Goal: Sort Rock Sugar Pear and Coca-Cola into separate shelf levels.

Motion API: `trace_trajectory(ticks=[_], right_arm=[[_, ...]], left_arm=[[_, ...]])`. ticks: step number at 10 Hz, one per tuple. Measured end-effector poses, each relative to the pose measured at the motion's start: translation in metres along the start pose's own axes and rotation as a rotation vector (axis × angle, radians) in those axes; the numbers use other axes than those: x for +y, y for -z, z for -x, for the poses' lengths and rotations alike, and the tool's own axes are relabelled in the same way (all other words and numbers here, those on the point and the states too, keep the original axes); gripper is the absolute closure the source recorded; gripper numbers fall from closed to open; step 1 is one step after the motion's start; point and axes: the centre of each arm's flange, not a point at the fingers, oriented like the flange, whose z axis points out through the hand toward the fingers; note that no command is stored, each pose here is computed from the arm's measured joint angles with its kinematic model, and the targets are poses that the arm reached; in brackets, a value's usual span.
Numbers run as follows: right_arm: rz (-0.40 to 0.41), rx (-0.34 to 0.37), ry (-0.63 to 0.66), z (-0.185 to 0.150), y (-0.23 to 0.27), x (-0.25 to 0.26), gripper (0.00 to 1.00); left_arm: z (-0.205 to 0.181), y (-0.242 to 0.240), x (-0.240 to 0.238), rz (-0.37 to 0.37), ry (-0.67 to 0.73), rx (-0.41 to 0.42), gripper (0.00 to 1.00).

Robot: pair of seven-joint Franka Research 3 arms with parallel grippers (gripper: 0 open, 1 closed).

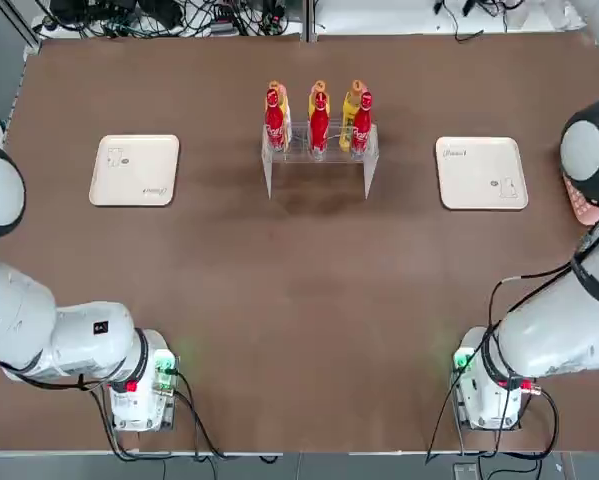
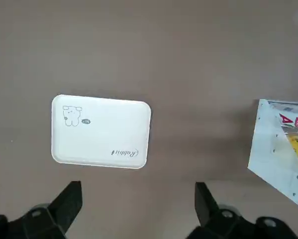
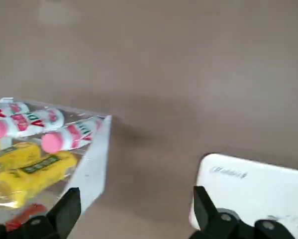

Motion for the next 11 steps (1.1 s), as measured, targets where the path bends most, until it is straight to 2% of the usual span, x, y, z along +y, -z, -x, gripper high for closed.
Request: trace_trajectory(ticks=[2, 4, 7, 9, 11], right_arm=[[0.048, 0.02, 0.007, 0.005, 0.016, 0.033, 0.0], [0.103, 0.037, 0.003, 0.016, 0.041, 0.04, 0.0], [0.192, 0.023, -0.067, 0.059, 0.103, 0.04, 0.0], [0.206, 0.027, -0.101, 0.099, 0.151, 0.027, 0.0], [0.208, 0.011, -0.17, 0.124, 0.171, 0.019, 0.0]], left_arm=[[0.001, 0.0, 0.007, 0.001, -0.009, -0.003, 0.0], [0.003, 0.001, 0.003, -0.001, -0.004, -0.013, 0.0], [0.008, 0.011, 0.004, -0.016, -0.008, -0.001, 0.0], [0.011, 0.01, 0.004, -0.022, -0.011, -0.022, 0.0], [0.012, 0.01, 0.005, -0.022, -0.013, -0.028, 0.0]])
